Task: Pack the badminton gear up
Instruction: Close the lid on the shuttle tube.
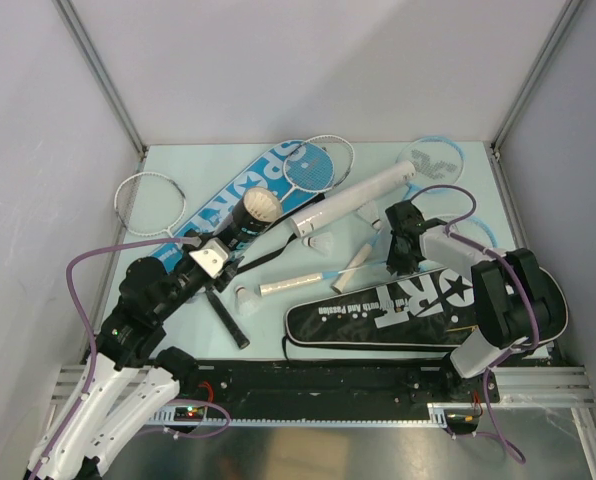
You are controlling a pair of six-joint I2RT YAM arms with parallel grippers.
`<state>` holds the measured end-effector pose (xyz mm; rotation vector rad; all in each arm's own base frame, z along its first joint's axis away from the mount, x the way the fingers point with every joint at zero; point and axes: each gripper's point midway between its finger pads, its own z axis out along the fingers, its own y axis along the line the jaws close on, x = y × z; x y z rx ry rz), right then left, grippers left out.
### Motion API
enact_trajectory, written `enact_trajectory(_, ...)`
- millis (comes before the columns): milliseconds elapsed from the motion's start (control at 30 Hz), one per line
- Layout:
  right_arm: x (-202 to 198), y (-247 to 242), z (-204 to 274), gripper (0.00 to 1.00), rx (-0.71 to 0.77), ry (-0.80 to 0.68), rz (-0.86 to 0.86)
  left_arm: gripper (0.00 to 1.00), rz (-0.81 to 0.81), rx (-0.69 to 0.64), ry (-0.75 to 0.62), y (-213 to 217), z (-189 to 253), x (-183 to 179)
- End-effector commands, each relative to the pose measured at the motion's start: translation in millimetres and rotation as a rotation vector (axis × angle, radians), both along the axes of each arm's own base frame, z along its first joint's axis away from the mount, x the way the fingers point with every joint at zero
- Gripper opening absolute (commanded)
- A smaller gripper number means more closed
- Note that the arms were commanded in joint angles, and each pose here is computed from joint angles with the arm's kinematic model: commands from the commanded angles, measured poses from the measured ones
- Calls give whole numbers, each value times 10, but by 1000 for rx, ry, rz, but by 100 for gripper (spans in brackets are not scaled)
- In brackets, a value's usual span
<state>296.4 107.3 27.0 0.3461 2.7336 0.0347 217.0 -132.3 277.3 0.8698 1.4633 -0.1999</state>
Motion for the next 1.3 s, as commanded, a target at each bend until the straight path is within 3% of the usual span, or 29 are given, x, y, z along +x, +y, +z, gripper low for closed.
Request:
enact_trajectory(0, 26, 42, -35, 25, -8, 1, 44, 58, -4, -53, -73, -31, 231, 23)
enact_trajectory(233, 31, 73, -63, 30, 0, -1, 55, 58, -5, -53, -75, -32, 235, 23)
enact_trajectory(700, 29, 38, -119, 1, -8, -6, 44, 58, -3, -65, -86, -22, 292, 4)
enact_trajectory(1000, -12, 101, 290, 0, 97, -68, 2, 58, -15, -73, -88, -38, 320, -15)
enact_trajectory(1267, -319, 82, 583, 0, 217, -12, -52, 58, -30, -66, -73, -75, 284, -1)
